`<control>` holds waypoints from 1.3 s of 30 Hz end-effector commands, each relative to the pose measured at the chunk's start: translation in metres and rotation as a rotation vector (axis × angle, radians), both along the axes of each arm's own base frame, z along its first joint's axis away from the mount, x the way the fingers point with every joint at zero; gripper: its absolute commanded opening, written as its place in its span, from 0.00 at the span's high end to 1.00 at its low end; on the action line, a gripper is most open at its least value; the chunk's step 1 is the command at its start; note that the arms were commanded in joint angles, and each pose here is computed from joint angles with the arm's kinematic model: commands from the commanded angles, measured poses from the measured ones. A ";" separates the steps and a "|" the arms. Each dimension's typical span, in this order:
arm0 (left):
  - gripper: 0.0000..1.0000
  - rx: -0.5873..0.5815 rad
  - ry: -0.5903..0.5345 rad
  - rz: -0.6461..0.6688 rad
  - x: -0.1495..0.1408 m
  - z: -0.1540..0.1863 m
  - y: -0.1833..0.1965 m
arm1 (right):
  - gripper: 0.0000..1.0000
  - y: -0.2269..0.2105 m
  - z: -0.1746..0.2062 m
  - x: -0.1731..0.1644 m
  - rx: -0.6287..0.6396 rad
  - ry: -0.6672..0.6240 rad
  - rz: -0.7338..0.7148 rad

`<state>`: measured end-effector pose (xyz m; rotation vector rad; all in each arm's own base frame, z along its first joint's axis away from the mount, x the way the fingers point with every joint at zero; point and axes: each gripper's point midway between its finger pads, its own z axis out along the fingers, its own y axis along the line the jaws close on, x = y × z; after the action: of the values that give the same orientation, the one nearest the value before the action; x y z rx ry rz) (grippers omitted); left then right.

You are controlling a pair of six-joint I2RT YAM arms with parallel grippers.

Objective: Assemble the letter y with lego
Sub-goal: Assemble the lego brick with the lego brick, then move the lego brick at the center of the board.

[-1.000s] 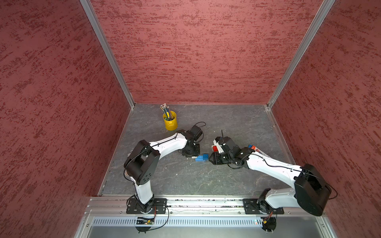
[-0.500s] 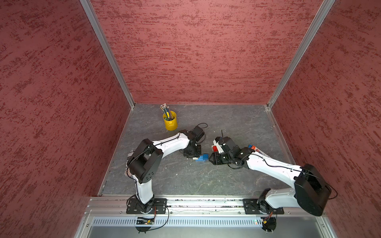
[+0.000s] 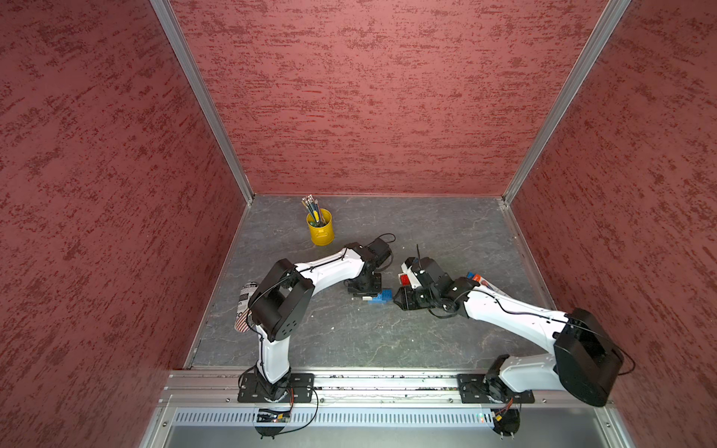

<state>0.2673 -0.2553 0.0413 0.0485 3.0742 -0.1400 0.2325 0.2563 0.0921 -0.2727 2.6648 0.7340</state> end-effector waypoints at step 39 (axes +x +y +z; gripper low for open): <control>0.55 0.007 -0.083 -0.026 0.055 0.002 -0.001 | 0.38 -0.104 -0.028 0.033 -0.253 0.000 -0.347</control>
<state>0.3175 -0.2593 0.0430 0.0808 3.0126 -0.1482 0.2667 0.1667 0.0784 0.1055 2.6743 0.3801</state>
